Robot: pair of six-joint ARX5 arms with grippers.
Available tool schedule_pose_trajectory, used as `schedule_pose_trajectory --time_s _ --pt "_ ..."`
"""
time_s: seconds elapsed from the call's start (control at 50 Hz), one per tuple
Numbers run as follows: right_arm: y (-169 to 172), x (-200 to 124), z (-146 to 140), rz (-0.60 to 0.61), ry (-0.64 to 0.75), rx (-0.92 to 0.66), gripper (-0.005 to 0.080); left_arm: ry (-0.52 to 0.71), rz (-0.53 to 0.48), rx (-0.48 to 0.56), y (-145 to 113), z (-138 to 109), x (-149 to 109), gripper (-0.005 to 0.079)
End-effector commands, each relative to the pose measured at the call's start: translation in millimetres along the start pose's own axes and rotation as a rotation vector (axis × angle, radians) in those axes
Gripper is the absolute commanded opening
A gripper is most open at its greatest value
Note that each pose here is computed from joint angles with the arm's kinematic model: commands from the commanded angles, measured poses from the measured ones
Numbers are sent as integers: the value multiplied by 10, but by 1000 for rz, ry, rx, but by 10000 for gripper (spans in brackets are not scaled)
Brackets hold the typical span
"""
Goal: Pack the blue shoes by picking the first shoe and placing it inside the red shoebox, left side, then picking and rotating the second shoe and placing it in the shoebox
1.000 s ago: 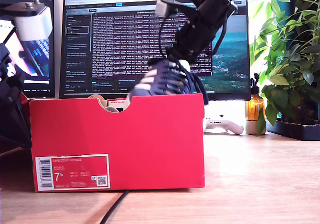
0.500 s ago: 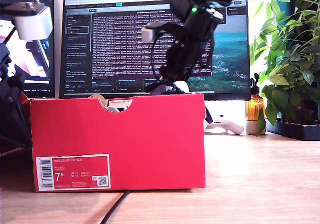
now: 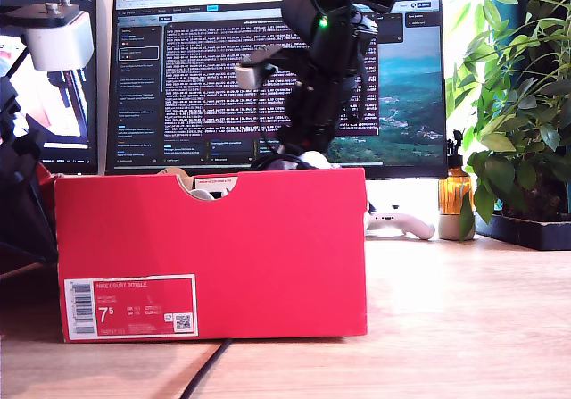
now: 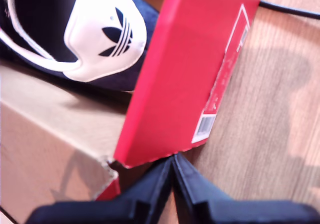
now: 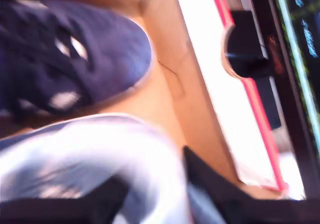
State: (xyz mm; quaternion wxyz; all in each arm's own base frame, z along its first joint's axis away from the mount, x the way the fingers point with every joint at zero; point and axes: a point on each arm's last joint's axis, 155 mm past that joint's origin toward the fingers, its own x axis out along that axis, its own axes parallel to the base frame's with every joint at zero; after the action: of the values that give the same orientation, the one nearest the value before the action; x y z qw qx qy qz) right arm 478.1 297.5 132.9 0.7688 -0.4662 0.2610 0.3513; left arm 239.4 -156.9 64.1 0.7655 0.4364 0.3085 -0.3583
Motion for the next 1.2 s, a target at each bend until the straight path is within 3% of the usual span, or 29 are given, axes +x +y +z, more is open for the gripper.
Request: schedule_pose_trajectory --time_s 0.0,0.34,0.44,0.52,0.84,1.18 --pt "114 97 60 16 1 -10 305 -21 0 -7 19 69 -7 -16" --pt "-115 -1 22 -101 81 17 296 -35 -17 -7 -13 94 -8 -16" --pt "-162 -105 50 -116 110 42 161 -35 -17 -7 -13 94 -8 -16" --pt "-192 -188 123 -114 105 60 -25 -40 -22 -7 -21 104 -9 -16" --pt "-390 -474 284 -139 71 418 -5 -49 -34 -7 -44 120 -10 -16" --pt "-394 -628 -177 -107 214 595 -5 -26 -36 -33 -56 68 -13 -16"
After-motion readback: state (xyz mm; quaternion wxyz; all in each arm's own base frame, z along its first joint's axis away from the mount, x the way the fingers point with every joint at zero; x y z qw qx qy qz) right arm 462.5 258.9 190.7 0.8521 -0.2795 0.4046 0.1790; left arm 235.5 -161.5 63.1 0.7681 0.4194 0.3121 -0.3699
